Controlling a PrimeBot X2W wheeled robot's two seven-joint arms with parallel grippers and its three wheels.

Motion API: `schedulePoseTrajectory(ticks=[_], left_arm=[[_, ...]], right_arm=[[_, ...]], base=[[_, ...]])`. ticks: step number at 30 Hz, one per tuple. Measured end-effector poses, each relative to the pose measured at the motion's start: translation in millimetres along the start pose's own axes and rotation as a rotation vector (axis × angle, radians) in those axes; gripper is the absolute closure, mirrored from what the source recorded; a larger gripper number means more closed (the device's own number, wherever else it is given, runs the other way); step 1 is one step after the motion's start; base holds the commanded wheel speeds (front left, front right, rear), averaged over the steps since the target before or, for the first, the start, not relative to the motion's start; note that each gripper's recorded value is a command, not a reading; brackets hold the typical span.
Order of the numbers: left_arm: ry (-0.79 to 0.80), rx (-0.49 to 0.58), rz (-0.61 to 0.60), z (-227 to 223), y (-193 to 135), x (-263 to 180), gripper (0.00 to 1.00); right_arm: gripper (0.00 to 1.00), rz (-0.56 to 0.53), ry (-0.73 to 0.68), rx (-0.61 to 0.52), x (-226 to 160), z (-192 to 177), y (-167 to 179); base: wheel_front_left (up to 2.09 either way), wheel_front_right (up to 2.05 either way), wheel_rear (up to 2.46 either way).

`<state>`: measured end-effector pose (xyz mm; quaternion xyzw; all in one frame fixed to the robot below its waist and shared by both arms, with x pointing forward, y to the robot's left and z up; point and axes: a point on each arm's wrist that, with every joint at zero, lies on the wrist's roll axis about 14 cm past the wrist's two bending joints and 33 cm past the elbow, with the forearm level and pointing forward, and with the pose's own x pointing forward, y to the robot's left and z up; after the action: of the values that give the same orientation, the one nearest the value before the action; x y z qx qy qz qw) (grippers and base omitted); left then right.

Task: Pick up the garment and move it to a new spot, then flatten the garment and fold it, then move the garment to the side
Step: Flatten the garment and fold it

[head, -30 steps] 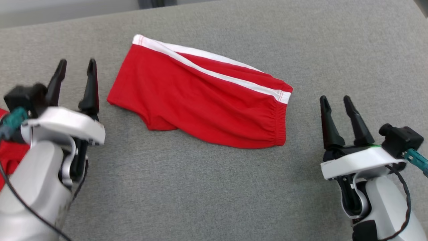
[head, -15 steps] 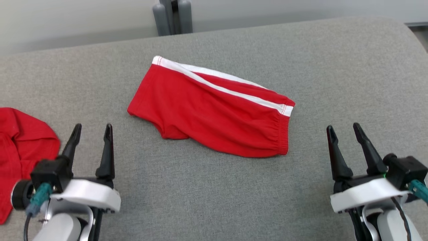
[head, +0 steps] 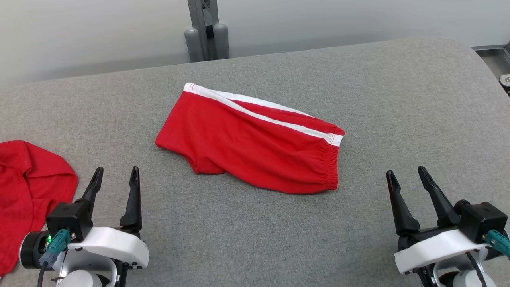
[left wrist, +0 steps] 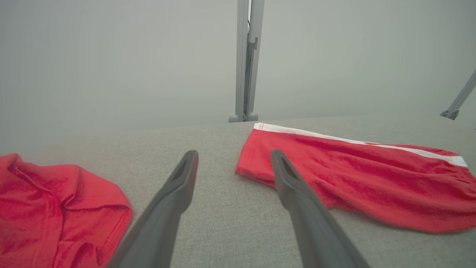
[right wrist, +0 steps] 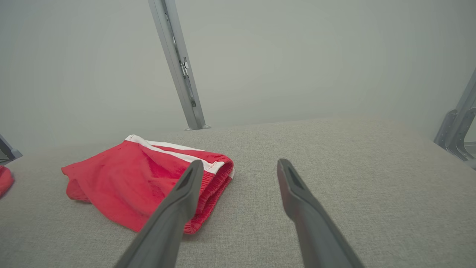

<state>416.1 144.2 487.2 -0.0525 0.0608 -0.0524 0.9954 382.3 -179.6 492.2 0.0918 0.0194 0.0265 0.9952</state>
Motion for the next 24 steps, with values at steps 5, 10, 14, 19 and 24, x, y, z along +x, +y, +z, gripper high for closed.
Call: schedulePoseTrajectory(ticks=[5,10,14,19,24], left_arm=[[0.009,0.000,0.003,-2,0,2,0.00],[0.009,0.001,-0.015,0,-3,10,0.00],[0.005,0.001,-0.084,5,-18,27,0.00],[0.031,0.007,-0.195,8,-43,60,0.00],[0.150,0.004,-0.271,-14,-61,93,0.00]], right_arm=[[0.00,-0.002,0.006,0.002,0,0,-1],[0.00,0.000,0.017,0.007,2,-3,0],[0.00,0.004,0.018,0.008,9,-3,0],[0.00,0.003,0.022,0.004,15,-5,-1],[0.00,-0.011,0.031,0.006,18,-10,-6]], base=[[0.00,0.00,0.00],[0.00,0.00,0.00],[0.00,0.00,0.00],[0.00,0.00,0.00],[0.00,0.00,0.00]])
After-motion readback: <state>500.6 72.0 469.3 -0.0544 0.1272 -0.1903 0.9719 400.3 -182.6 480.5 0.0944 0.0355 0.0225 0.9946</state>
